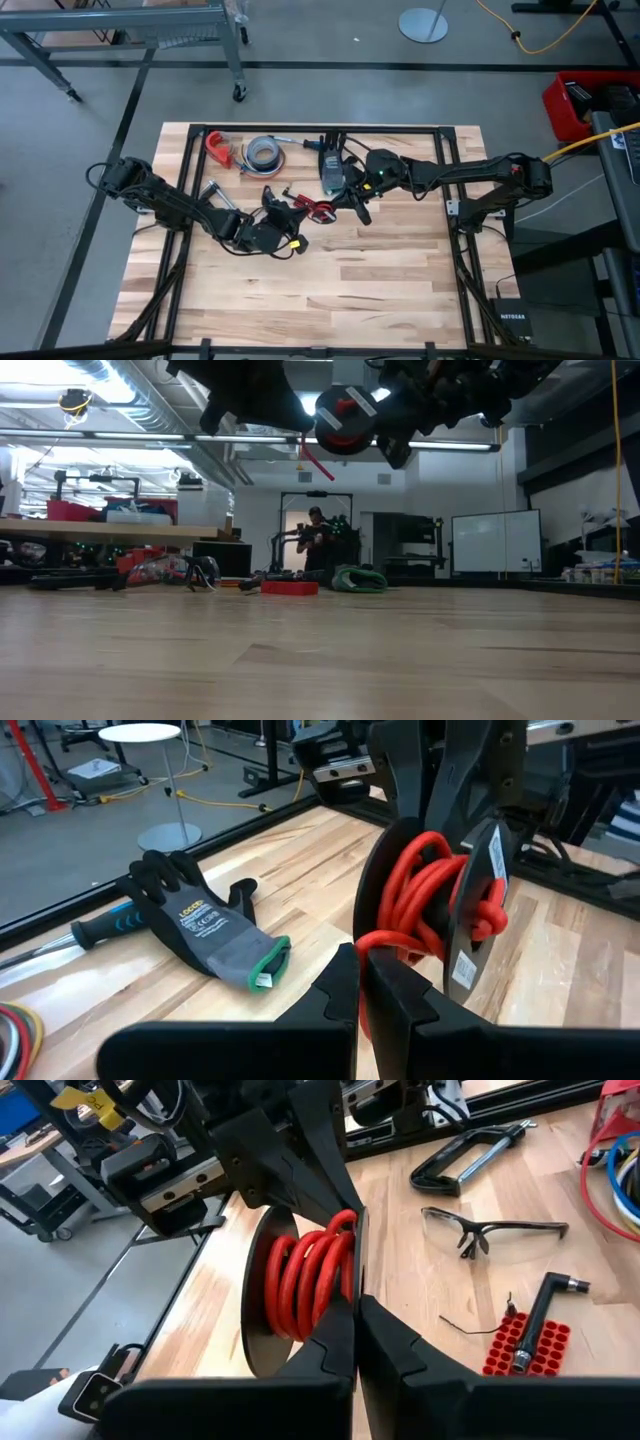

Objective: Coil cords
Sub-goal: Coil the orange wire into the black spool

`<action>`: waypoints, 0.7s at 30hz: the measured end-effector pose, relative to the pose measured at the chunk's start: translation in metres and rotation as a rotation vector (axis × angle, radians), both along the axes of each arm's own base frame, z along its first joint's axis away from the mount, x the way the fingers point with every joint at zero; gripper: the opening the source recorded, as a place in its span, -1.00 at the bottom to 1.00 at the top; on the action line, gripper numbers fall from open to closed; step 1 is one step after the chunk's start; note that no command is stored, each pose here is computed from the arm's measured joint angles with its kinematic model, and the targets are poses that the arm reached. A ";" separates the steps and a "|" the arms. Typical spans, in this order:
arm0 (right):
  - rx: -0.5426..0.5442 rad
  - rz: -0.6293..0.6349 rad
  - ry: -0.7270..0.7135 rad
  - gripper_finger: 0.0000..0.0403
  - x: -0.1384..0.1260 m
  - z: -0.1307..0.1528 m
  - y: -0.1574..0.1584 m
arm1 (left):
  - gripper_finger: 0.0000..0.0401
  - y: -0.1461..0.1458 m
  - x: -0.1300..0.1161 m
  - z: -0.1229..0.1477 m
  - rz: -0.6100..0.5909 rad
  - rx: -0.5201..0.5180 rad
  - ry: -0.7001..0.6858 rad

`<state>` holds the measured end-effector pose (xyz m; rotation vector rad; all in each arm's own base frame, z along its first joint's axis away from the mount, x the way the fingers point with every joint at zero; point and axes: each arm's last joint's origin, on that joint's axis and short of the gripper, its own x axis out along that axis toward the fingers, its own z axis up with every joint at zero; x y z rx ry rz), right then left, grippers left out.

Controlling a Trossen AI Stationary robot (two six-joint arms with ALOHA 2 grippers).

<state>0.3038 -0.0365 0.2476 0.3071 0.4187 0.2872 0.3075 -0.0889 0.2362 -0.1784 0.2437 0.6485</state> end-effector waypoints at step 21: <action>0.009 0.006 0.047 -0.99 -0.002 -0.005 0.001 | -0.80 -0.002 -0.001 0.000 -0.027 -0.028 -0.005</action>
